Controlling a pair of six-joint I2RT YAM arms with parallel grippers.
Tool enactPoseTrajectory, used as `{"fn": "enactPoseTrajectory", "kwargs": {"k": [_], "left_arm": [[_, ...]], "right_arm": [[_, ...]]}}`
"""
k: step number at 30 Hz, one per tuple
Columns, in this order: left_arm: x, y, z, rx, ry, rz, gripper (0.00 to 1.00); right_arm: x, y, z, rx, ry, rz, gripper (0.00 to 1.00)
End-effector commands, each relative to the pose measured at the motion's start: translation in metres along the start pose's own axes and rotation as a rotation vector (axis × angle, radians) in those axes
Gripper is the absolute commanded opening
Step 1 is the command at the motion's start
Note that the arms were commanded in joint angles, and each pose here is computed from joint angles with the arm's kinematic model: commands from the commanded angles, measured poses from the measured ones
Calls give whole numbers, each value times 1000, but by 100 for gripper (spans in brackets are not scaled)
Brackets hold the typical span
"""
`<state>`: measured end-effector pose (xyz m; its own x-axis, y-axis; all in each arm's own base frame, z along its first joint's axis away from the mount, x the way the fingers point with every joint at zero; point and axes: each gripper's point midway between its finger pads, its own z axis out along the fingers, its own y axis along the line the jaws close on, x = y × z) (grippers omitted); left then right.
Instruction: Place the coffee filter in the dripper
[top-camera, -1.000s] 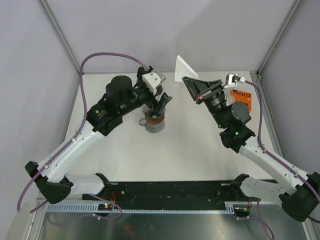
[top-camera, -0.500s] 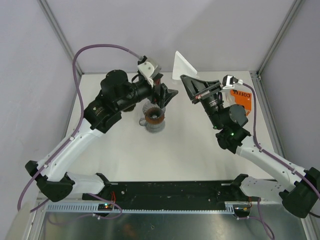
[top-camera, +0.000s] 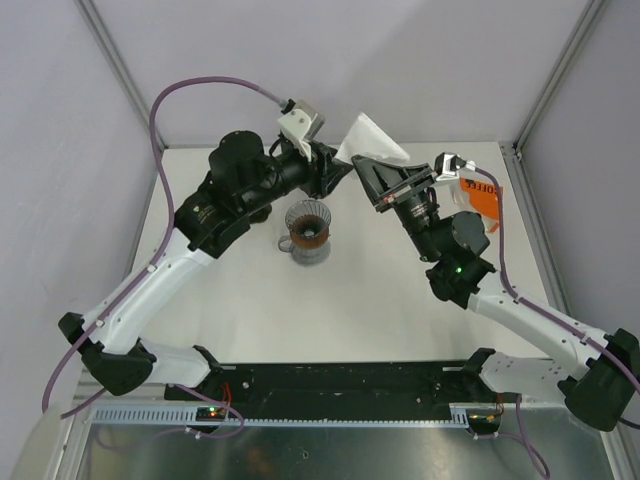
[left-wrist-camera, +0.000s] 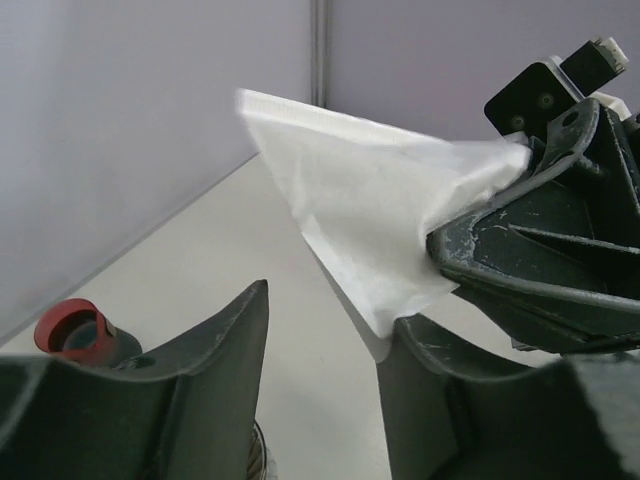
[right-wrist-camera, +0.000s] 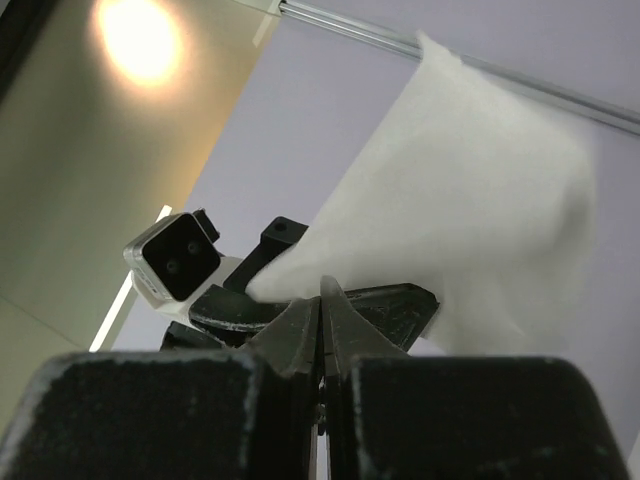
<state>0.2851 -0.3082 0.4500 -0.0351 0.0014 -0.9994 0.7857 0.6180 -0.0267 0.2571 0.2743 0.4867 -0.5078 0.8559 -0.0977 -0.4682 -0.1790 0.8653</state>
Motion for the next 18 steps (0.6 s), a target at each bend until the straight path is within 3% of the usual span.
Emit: {"fn": "enactPoseTrajectory", "kwargs": {"k": [1,6,10,13,18], "left_arm": [[-25,8,-6,-51,-61,15,44],[-26,11,-8,-67,-63,22,28],[-22,10,-11,-62,-58,28,6],[-15,15,-14,-82,-43,53,1],[8,31,-21,-164,4,97,0]], "right_arm": [[2,10,2,-42,-2,34,0],[8,0,4,-22,19,52,0],[7,-4,4,-14,10,52,0],[3,-4,1,-11,-5,25,1],[12,4,-11,-32,57,-159,35]]}}
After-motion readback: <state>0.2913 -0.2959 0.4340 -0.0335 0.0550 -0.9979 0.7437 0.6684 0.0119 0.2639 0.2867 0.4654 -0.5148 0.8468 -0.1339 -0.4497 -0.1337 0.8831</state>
